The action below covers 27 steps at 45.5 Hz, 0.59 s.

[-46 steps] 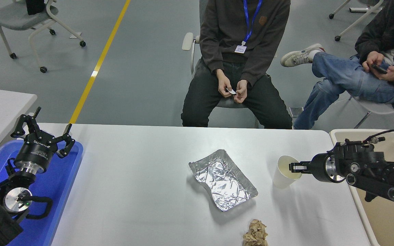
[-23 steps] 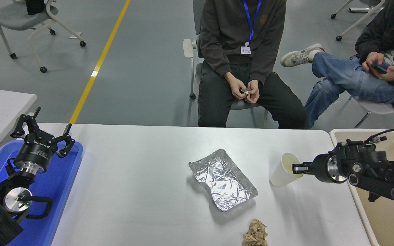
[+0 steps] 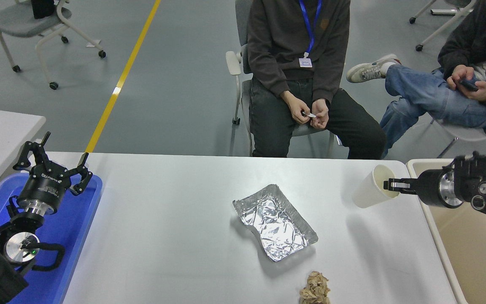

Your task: Clean the table surface

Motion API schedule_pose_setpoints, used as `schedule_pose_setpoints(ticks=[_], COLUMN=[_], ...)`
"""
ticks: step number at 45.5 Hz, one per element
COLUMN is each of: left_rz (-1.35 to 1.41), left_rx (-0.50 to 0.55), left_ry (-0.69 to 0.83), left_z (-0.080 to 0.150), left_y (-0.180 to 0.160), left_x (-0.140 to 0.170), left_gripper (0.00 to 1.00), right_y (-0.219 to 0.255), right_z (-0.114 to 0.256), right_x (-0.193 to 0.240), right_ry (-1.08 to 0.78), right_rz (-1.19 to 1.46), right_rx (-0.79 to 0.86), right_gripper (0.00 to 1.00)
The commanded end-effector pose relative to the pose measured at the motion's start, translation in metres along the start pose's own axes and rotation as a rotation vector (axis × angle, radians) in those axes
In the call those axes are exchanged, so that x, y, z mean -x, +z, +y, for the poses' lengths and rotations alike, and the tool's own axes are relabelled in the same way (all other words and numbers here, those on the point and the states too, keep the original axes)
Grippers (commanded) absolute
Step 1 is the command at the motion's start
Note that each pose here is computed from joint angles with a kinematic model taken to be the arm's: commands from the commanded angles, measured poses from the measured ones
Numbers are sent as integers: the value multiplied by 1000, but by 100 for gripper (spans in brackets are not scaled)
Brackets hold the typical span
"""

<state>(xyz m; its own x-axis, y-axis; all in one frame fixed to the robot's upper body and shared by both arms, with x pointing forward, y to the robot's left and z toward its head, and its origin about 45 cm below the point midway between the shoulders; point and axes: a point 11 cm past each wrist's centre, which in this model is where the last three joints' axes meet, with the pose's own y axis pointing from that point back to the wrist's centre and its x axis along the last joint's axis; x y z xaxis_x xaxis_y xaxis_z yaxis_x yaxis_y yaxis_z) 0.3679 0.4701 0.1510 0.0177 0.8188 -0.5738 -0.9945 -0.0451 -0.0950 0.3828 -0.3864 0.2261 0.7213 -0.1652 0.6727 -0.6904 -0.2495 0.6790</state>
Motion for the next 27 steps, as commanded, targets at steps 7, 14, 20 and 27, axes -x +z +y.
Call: schedule_pose_setpoints(ticks=[7,14,20,27], left_rz=[0,1,1,0], left_rx=[-1,0,2,-1], left_ry=[0,0,0,0], left_z=[0,0,0,0], left_y=[0,0,0,0], left_x=[0,0,0,0], left_gripper=[100,100,100,100], right_y=[2,16,34,48], right_z=[79,97,117,136], right_x=[-39,-45,-50,-55], right_ry=[104,135,168,205], right_rz=[-29,-38,-53,-90], right_rx=[-33,3,49,80], right_gripper=[0,0,0,0])
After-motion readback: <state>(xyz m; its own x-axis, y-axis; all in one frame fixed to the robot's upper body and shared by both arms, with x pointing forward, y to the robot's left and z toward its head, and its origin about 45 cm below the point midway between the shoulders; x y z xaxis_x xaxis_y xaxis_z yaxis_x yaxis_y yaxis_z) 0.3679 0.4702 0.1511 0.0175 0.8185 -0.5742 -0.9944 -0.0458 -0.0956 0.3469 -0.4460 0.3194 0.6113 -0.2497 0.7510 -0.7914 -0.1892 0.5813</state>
